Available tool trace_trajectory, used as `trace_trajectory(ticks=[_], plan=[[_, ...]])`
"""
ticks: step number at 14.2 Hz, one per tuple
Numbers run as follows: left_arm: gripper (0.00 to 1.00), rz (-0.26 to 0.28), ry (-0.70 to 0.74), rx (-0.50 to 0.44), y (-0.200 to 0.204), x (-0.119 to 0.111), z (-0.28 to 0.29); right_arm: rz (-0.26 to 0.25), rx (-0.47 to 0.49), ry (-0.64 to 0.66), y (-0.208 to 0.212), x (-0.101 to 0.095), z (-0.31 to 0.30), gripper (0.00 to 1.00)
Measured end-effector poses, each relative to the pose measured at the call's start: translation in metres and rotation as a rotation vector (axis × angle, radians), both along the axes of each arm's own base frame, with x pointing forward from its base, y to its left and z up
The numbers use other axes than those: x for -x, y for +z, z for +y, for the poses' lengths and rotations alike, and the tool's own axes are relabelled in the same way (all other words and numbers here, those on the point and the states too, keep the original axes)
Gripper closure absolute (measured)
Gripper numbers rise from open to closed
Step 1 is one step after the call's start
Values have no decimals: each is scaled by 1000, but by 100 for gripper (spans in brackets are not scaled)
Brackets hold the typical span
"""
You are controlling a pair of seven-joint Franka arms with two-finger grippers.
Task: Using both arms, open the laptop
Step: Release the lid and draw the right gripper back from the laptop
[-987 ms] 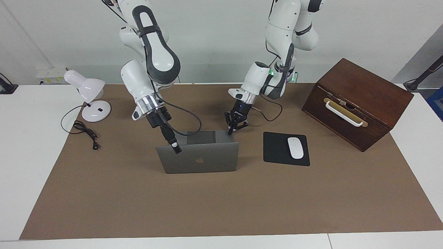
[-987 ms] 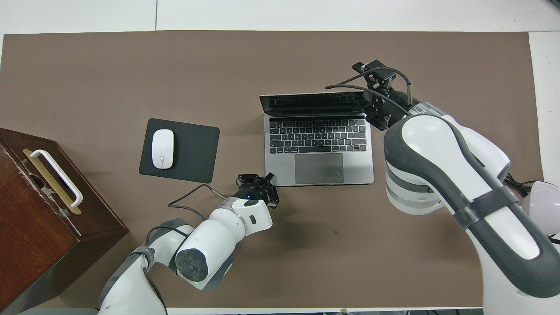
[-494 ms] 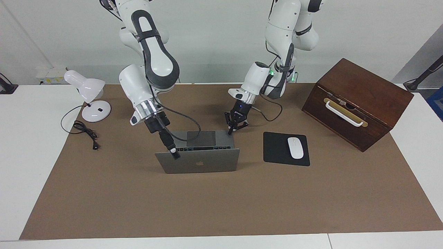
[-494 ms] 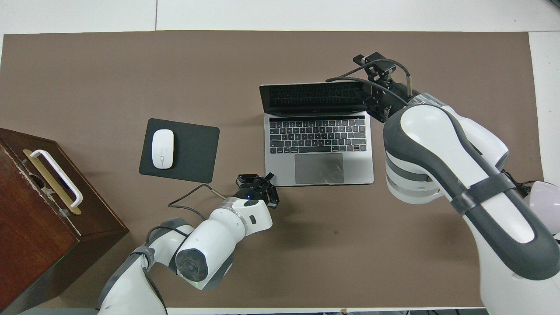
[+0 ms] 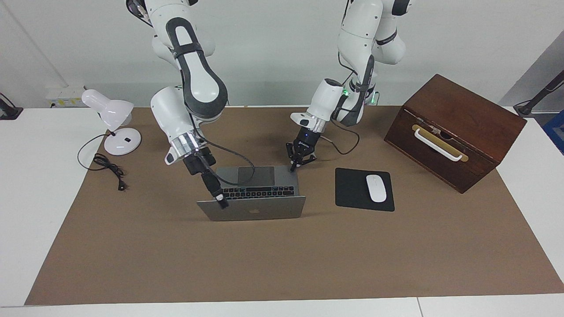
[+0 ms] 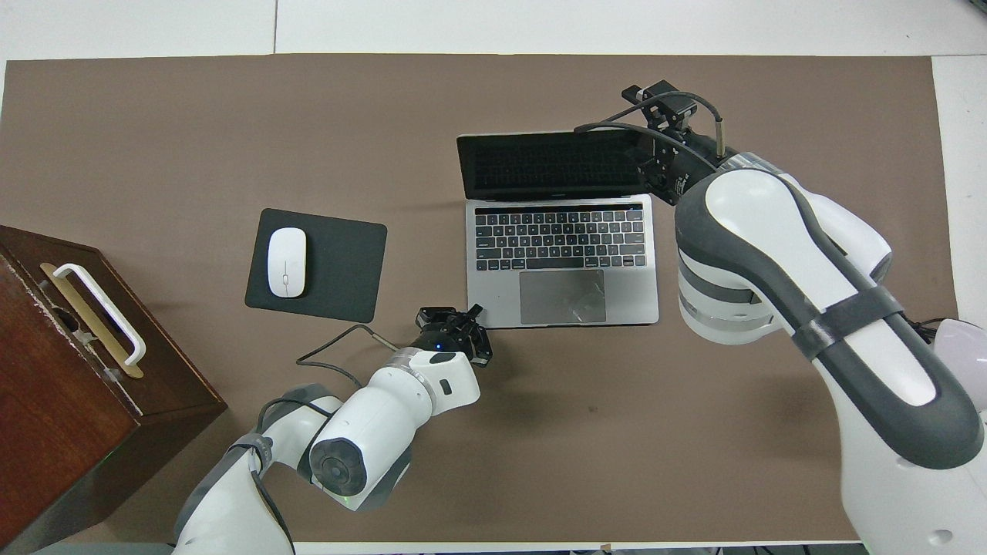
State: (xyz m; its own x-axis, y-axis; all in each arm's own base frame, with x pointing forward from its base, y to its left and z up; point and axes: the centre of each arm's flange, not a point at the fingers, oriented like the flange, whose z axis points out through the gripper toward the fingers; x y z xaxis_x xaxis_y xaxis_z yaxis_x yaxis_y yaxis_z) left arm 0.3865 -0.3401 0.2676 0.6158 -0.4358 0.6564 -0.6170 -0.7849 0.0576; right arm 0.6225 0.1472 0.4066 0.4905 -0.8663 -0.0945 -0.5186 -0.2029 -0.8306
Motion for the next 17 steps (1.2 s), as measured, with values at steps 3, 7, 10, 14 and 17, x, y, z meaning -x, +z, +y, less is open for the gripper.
trace_trajectory(ticks=[3,7,10,14,17], plan=[[99,0,0,0,0,0,0,-11,1,1,5,-3,-1,0],[99,0,0,0,0,0,0,-26,3,9,11,-5,3,0],[99,0,0,0,0,0,0,-43,-12,14,23,-7,11,0],[99,0,0,0,0,0,0,-76,-33,5,49,-4,12,0],[99,1,3,2,0,0,0,-114,-24,58,75,-2,9,0]])
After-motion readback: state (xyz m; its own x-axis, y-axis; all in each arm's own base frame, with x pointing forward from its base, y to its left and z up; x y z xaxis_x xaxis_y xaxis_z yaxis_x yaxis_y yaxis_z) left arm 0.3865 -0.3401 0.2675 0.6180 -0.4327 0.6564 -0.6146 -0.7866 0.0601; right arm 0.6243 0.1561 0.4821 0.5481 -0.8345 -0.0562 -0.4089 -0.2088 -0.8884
